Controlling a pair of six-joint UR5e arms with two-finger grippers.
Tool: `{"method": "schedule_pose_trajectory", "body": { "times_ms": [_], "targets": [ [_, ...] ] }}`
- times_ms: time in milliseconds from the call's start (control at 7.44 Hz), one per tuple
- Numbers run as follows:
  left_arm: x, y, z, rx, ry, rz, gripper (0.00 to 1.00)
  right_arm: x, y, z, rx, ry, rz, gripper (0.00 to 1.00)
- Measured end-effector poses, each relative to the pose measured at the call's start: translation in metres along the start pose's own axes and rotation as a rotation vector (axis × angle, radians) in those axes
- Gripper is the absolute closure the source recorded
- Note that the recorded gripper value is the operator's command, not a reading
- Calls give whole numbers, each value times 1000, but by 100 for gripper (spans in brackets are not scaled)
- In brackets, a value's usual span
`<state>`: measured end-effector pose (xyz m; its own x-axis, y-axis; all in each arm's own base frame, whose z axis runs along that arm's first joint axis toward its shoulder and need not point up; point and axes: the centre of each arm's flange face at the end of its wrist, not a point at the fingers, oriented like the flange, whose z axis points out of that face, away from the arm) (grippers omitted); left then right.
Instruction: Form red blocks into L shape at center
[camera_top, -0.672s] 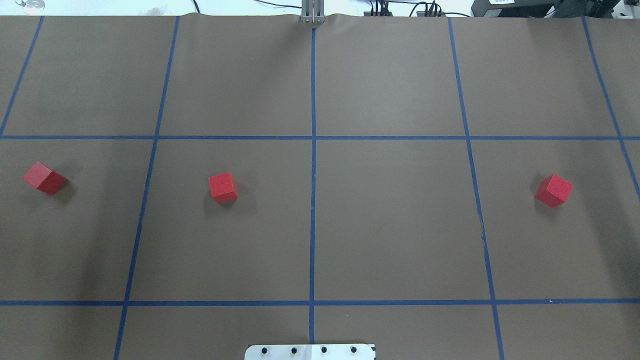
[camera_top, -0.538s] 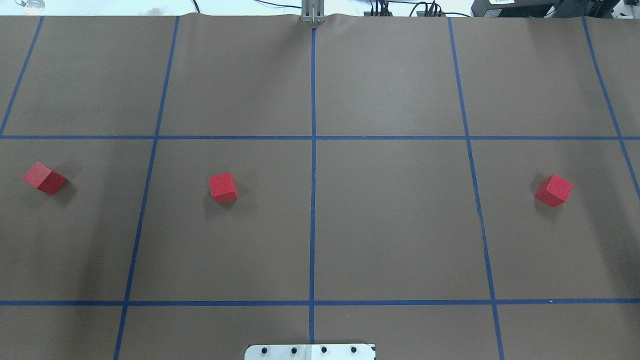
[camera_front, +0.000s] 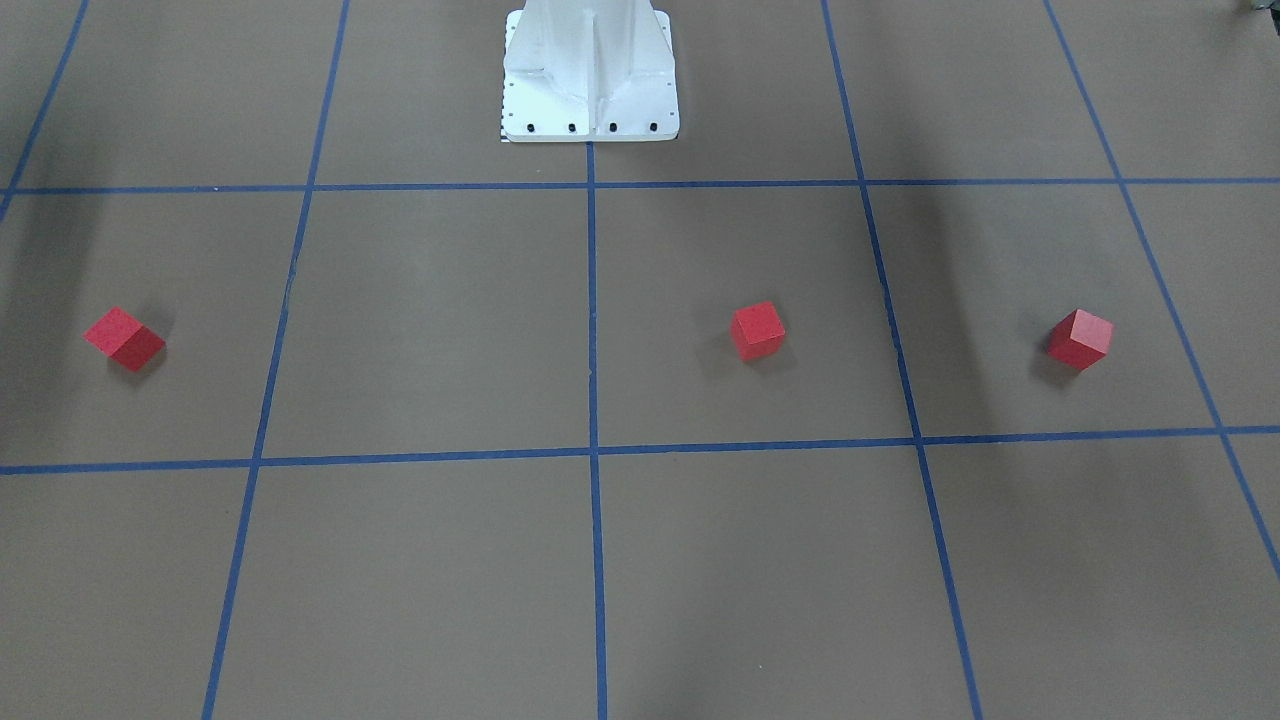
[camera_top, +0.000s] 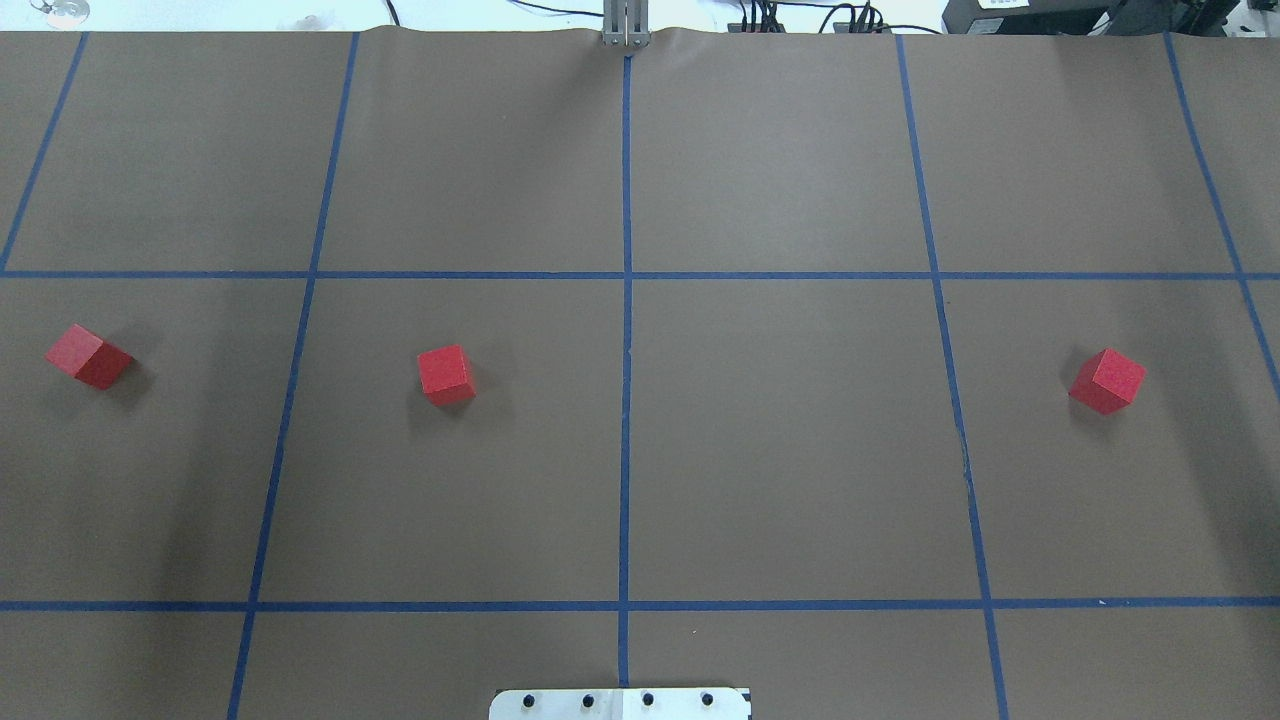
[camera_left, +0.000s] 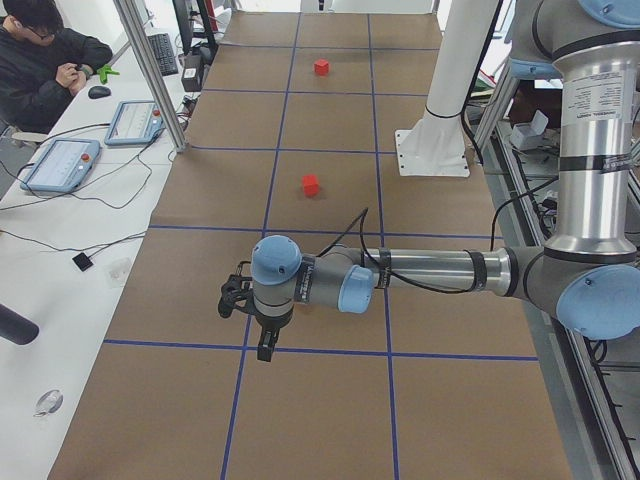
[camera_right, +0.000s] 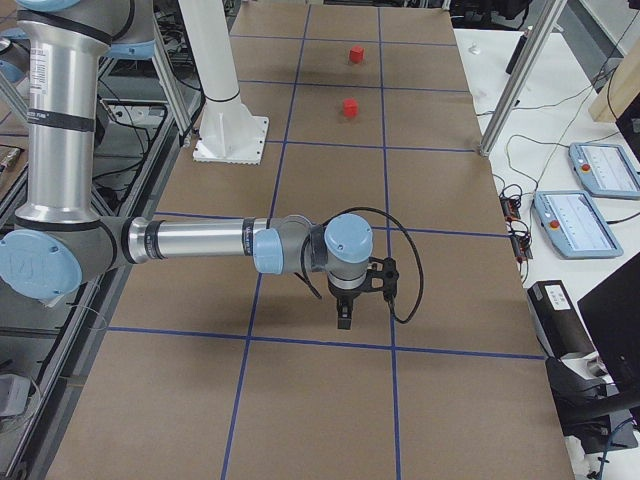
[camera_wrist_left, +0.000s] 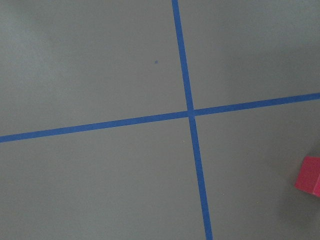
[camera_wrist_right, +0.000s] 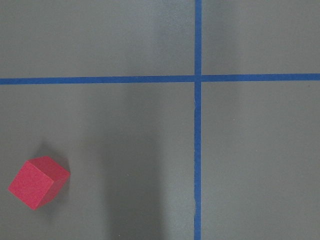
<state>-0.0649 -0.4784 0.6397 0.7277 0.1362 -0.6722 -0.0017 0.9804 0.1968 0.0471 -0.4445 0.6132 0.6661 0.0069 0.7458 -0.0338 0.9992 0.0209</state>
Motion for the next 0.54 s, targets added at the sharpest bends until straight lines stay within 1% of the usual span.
{"method": "schedule_pose_trajectory", "body": {
  "times_ms": [134, 269, 403, 538],
  "targets": [
    [3, -6, -2, 9, 0, 9, 0, 0, 0, 0, 1, 0, -1, 0],
    [10, -18, -8, 31, 2, 31, 0, -2, -2, -1, 3, -1, -4, 0],
    [26, -38, -17, 62, 5, 65, 0, -4, -5, -2, 6, -2, -7, 0],
    [54, -67, -30, 99, 13, 88, 0, -5, -7, -3, 8, -3, -10, 0]
  ]
}}
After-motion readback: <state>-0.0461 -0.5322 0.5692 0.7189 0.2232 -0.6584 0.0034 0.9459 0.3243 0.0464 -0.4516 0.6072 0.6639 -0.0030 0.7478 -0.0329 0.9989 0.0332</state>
